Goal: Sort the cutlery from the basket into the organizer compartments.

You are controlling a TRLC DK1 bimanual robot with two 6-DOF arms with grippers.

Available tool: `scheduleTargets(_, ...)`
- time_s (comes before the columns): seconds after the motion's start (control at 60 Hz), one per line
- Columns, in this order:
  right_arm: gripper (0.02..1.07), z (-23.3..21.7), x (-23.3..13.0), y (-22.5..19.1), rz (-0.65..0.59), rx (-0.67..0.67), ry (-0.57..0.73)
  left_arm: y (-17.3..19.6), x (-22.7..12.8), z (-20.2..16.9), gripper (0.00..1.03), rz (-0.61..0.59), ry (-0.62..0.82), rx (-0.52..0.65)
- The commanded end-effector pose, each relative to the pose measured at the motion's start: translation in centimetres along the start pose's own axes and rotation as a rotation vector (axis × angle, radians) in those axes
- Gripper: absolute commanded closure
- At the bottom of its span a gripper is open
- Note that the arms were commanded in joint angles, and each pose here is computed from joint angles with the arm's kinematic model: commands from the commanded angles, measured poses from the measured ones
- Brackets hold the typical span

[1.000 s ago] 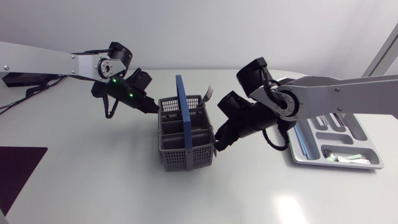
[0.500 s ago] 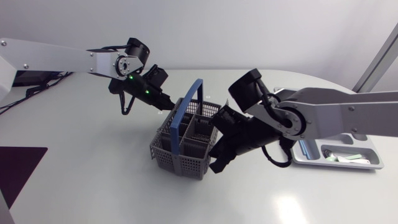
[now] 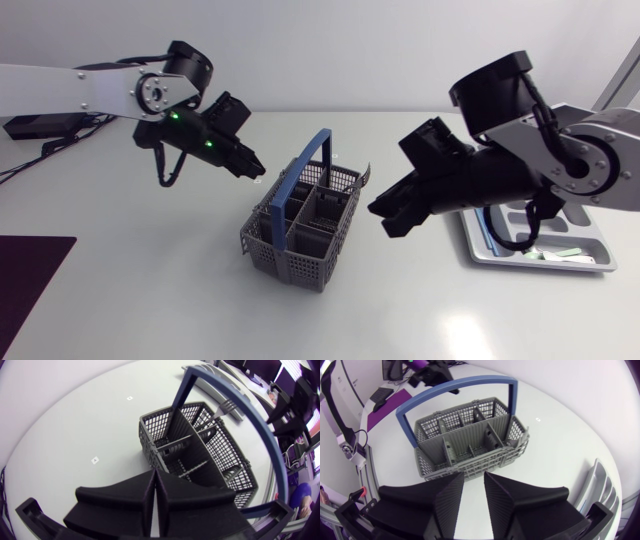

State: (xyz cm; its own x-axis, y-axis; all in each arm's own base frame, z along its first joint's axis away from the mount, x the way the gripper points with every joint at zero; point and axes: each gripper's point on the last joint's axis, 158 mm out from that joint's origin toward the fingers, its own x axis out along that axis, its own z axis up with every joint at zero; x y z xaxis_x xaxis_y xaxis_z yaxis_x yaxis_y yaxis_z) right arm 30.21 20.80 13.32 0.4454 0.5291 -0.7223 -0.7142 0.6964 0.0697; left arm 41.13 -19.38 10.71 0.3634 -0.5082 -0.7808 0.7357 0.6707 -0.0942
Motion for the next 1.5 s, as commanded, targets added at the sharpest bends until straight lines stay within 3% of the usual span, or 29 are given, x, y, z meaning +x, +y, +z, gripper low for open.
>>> scheduleTargets(0.0, 0.67, -1.5, 0.1, -1.5, -0.029, 0.061, 0.022, -0.9, -2.2, -0.9, 1.0, 0.022, -0.01, 0.051)
scheduleTargets(0.183, 0.6, -0.7, 0.3, -4.0, -0.074, 0.134, -0.019, -3.8, -4.4, -3.2, 1.0, 0.03, -0.013, 0.14)
scheduleTargets(0.333, 0.6, 0.0, 1.9, -4.8, -0.085, 0.178, -0.014, -6.4, -5.1, -4.9, 1.0, 0.038, -0.002, 0.221)
scheduleTargets(0.483, 0.6, 1.2, 3.5, -4.9, -0.123, 0.153, -0.016, -8.8, -5.3, -5.9, 1.0, 0.008, -0.006, 0.266)
scheduleTargets(0.783, 0.6, 3.3, 5.4, -4.8, -0.269, 0.064, -0.047, -9.9, -5.7, -7.0, 0.97, 0.012, -0.04, 0.278)
scheduleTargets(0.967, 0.6, 4.0, 6.4, -6.0, -0.331, 0.073, -0.044, -10.1, -6.4, -6.9, 0.79, 0.025, -0.076, 0.276)
scheduleTargets(1.017, 0.61, 4.2, 6.6, -6.4, -0.344, 0.08, -0.046, -10.1, -6.6, -6.8, 0.78, 0.03, -0.083, 0.274)
scheduleTargets(1.333, 0.66, 3.8, 7.8, -7.4, -0.367, 0.111, -0.031, -9.2, -8.4, -6.0, 0.41, 0.099, -0.141, 0.251)
scheduleTargets(1.483, 0.7, 3.0, 7.8, -7.8, -0.383, 0.121, -0.018, -8.8, -9.0, -5.8, 0.37, 0.123, -0.16, 0.242)
